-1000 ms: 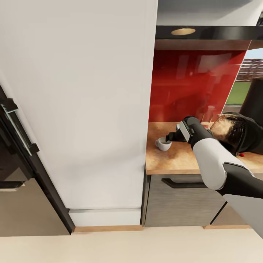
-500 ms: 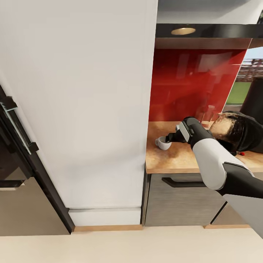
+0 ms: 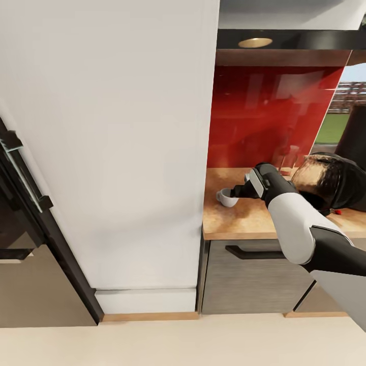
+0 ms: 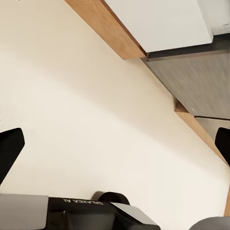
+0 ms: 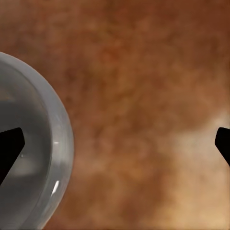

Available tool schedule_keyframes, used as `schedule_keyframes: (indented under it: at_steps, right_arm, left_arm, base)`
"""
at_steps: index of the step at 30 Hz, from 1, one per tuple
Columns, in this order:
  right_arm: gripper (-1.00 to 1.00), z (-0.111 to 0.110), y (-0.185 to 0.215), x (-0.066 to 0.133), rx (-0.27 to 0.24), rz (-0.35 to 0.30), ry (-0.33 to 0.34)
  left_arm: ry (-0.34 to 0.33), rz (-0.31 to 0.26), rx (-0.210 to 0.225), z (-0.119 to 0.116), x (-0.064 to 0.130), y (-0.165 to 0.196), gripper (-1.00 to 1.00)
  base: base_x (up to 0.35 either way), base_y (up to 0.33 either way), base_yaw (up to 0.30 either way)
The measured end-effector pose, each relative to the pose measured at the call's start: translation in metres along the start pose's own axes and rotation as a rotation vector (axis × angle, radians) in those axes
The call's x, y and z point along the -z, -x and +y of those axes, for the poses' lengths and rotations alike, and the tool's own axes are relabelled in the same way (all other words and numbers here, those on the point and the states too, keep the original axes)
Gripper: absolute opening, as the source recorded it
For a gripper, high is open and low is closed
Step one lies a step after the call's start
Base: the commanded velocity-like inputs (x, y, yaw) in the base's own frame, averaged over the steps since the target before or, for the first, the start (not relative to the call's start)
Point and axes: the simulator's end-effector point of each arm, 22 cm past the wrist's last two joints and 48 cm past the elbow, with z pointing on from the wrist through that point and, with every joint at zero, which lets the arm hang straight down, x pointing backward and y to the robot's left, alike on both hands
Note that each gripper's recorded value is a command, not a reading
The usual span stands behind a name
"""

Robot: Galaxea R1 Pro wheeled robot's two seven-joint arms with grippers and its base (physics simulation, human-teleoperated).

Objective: Set up a coffee station on the kitchen countertop: keep the coffee maker on the countertop, move the bottle of coffee from the kitchen shelf to the counter next to the coffee maker, place a paper coffee filter on top of the coffee maker, put the saucer next to the coffee maker with the coffee cup on the saucer, and place the electric kettle next to the coffee maker.

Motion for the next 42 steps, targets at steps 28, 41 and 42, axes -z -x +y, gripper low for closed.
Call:
schedule_keyframes:
  at_steps: [28,41,42]
  right_arm:
    - [-1.0,0.001,0.005,0.005,-0.004,0.0,0.006]
    - [-1.0,-0.028,0.034,0.032,-0.01,-0.035,-0.093]
    - [-1.0,-0.033,0.039,0.036,-0.012,-0.045,-0.113]
  left_arm:
    - [-0.002,0.001,-0.001,-0.006,0.005,0.002,1.0]
    - [0.005,0.003,0.001,-0.022,0.018,0.006,1.0]
    - [0.006,0.004,0.001,-0.023,0.019,0.007,1.0]
  base:
    - [0.0,0.0,0.0]
    - [0.0,0.0,0.0]
    - [0.0,0.0,0.0]
